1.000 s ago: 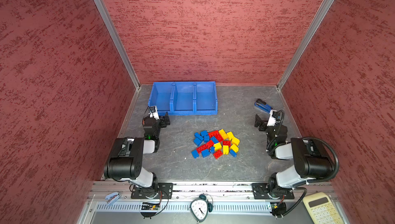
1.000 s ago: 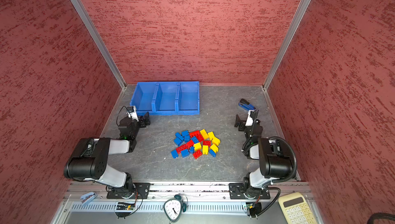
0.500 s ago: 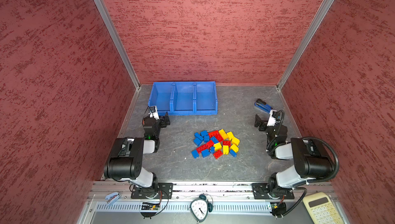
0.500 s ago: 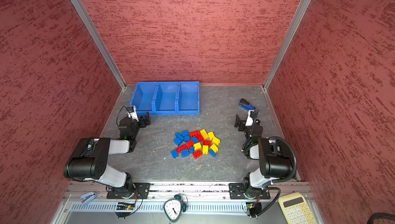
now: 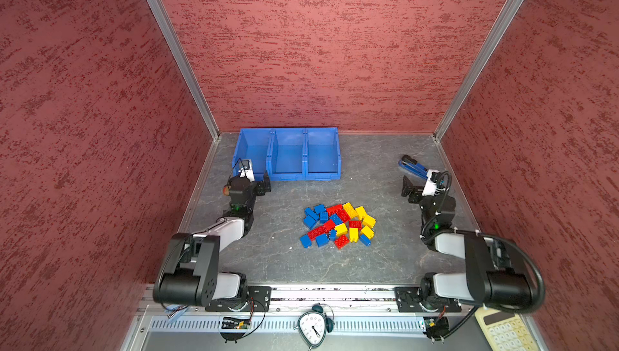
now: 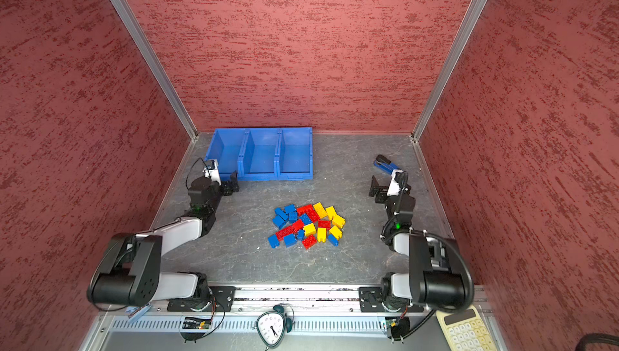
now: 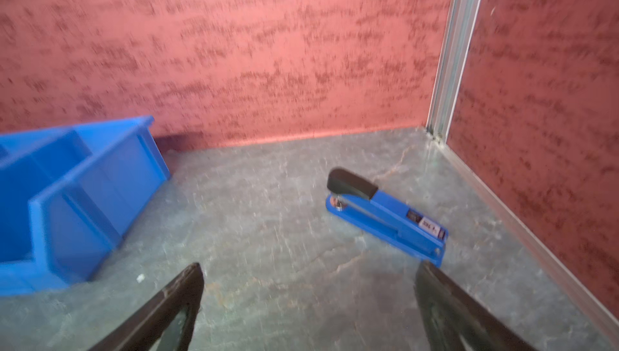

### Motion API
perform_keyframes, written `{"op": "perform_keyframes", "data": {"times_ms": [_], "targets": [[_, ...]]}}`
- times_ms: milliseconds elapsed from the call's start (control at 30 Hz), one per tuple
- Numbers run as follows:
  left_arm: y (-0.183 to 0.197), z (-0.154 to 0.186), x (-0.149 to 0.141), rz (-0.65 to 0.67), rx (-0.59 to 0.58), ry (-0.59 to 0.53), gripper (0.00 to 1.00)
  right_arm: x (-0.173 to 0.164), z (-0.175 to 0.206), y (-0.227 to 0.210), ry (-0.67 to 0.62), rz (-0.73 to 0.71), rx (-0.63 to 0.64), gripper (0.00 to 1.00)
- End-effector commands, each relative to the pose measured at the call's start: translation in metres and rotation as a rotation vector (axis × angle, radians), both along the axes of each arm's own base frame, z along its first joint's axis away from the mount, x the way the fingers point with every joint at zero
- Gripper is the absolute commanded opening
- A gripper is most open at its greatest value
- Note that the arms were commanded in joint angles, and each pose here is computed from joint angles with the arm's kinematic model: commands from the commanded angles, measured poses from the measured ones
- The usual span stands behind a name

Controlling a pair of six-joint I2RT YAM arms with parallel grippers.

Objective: Sort the legos into containers by color
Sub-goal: Move the container to the top-center of the table.

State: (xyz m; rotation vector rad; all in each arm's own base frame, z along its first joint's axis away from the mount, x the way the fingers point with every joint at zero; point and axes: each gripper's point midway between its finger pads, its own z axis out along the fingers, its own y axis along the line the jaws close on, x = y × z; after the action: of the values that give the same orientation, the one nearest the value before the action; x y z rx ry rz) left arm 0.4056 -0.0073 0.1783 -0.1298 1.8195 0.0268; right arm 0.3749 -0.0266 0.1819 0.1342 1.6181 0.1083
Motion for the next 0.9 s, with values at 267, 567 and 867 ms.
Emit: {"op": "perform_keyframes", "data": {"times_ms": [267,567,867], "targets": [[0.071,0.055,-0.002,0.361,-0.413,0.292,0.99,0.057,0.06,0.059,0.215,0.268,0.716,0.99],[0.107,0.003,0.041,0.274,-0.449,0.555,1.0,0.095,0.013,0.154,0.541,0.357,0.51,0.99],[0.113,-0.036,0.077,0.176,-0.377,0.689,1.0,0.13,-0.042,0.235,0.768,0.308,0.12,0.97]]}}
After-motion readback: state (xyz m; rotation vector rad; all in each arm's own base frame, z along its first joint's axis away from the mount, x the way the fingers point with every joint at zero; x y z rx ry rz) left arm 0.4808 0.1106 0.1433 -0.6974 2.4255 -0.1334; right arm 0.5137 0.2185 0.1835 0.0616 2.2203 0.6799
